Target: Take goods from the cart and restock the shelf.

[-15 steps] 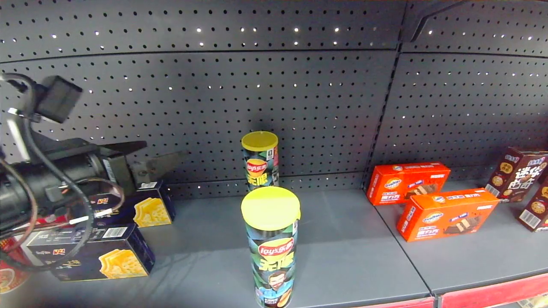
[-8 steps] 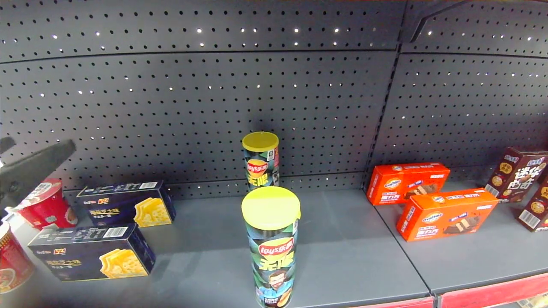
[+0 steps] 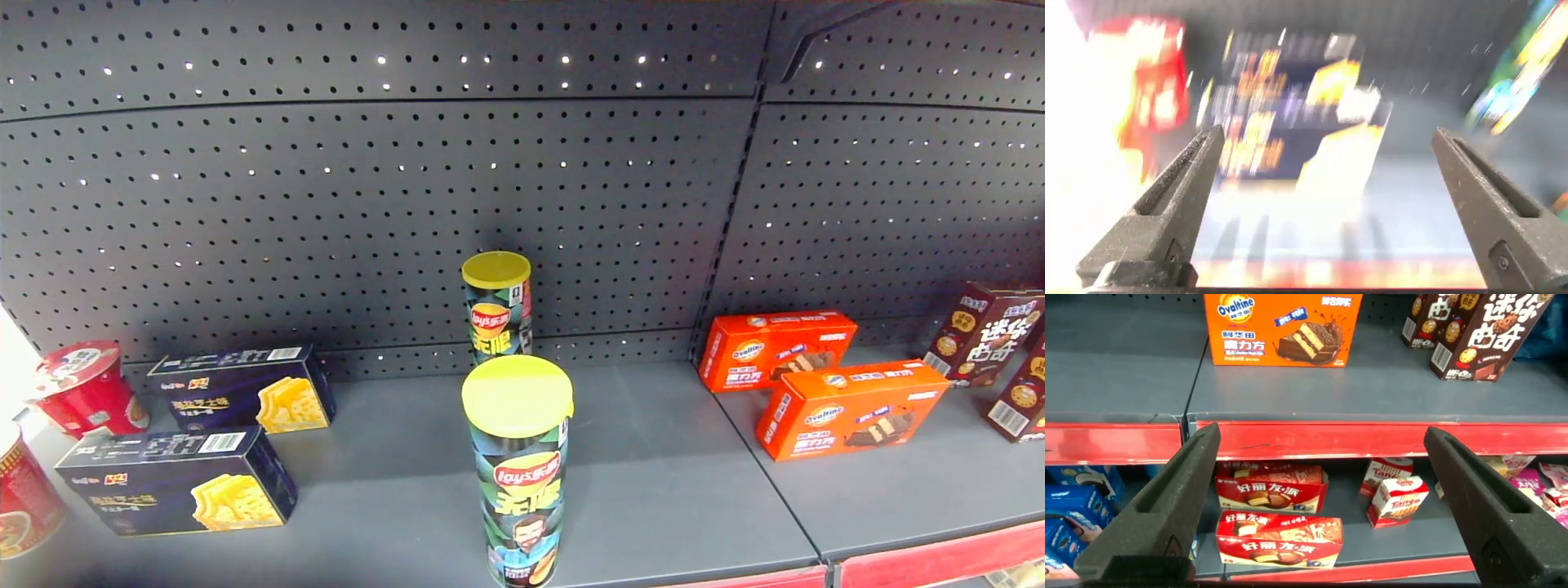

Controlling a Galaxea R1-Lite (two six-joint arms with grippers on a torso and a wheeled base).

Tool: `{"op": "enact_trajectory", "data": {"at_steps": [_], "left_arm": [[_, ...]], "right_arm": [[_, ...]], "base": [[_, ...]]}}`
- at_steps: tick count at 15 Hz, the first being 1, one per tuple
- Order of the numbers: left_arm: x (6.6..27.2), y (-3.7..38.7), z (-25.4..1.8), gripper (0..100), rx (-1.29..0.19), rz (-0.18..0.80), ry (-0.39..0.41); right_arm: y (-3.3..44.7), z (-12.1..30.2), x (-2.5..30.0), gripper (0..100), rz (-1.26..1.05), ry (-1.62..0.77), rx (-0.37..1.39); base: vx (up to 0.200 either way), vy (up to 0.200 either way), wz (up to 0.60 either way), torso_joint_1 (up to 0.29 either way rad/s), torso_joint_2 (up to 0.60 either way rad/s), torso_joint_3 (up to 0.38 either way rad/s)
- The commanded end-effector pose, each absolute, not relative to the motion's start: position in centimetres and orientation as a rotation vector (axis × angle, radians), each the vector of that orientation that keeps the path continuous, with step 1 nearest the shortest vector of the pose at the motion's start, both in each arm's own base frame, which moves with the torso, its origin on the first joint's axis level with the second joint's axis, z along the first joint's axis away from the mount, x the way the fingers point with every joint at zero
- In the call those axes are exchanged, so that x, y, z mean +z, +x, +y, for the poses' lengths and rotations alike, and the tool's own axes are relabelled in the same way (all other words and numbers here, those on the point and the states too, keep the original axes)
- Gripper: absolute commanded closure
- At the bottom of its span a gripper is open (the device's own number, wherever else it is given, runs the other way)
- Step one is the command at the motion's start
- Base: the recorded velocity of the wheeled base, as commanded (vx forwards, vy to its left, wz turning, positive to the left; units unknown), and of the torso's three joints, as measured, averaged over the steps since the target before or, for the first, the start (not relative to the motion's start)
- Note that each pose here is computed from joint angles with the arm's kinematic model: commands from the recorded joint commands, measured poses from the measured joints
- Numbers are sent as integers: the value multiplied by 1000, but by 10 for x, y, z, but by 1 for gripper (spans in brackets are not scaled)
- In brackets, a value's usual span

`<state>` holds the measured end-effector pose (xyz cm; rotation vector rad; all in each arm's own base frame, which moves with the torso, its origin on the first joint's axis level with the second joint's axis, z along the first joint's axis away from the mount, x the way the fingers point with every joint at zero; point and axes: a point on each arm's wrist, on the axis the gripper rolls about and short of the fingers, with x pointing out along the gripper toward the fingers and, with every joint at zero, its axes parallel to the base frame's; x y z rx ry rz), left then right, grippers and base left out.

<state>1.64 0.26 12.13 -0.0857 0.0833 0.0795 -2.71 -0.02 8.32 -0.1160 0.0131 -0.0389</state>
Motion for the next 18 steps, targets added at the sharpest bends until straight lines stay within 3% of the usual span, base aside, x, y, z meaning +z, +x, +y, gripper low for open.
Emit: {"op": "enact_trajectory", "data": {"at_steps": [1, 7, 8, 10, 13, 18], "left_arm": [[83, -14, 8, 0, 73, 73, -84], [83, -15, 5, 0, -60, 76, -77], [82, -15, 5, 0, -74, 75, -57], [78, -15, 4, 0, -127, 93, 68], [78, -15, 3, 0, -144, 101, -20], [78, -15, 4, 0, -132, 101, -21]], "right_arm": [[-27, 0, 83, 0, 15, -117, -39], [-27, 0, 83, 0, 15, -115, -39], [-27, 0, 83, 0, 15, -109, -41], [-27, 0, 83, 0, 14, -107, -41], [-27, 0, 83, 0, 16, -115, -38], [-28, -1, 85, 0, 7, -126, -63]], "base": [[0, 0, 0, 0, 0, 0], [0, 0, 0, 0, 0, 0], [0, 0, 0, 0, 0, 0], [0, 0, 0, 0, 0, 0], [0, 0, 0, 0, 0, 0], [0, 0, 0, 0, 0, 0]]}}
